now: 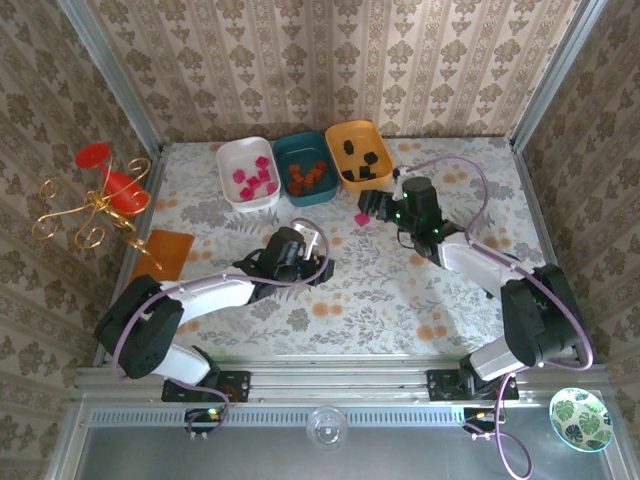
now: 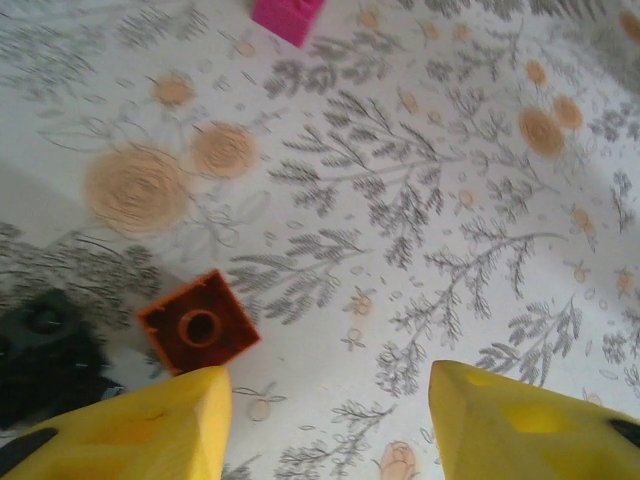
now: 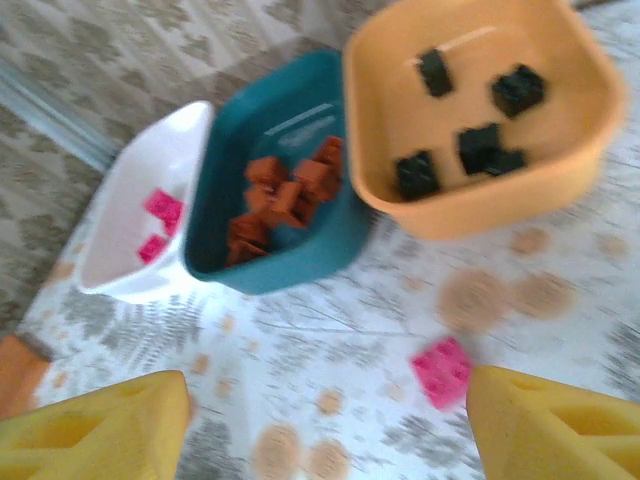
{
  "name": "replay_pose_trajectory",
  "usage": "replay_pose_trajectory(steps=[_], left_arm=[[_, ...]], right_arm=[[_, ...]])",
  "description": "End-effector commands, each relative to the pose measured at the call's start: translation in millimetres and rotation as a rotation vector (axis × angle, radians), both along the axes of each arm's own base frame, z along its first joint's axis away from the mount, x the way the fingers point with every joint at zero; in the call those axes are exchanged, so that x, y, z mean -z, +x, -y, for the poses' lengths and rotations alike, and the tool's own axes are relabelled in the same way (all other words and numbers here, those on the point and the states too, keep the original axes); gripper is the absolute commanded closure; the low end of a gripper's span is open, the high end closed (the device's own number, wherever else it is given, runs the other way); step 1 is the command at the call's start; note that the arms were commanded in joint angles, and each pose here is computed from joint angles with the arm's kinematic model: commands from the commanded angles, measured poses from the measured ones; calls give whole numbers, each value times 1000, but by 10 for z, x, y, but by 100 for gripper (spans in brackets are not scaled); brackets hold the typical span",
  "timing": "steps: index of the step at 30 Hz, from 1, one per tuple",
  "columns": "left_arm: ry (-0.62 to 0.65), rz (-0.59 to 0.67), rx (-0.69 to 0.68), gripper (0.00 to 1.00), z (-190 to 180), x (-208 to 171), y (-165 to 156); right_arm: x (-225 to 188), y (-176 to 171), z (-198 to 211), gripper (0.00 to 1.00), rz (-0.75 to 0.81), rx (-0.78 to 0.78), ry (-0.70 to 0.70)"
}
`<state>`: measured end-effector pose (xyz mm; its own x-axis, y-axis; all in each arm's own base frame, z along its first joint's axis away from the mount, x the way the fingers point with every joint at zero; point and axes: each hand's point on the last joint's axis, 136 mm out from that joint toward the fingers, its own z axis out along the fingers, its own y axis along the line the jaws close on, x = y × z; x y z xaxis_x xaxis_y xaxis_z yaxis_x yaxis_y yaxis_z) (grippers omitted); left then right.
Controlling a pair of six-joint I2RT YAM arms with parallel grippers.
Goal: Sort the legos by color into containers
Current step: Pick up the lego from the center of the table.
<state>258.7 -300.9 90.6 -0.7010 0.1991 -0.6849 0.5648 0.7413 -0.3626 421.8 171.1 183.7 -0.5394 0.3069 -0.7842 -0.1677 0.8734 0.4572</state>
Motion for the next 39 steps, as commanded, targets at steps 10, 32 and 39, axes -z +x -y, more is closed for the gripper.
replay_pose_trajectory(steps=[10,32,39], left_arm=[[65,-51,-49,50,50,419,-29],[172,34,-189,47,-195,529,378],[254,49,-178,43,-223,609,495]], right_arm=[[150,-131,356,24,-10,83,-41],[267,-187,423,23,-29,95,-34],[293,-180,410,23,-35,92,-27]])
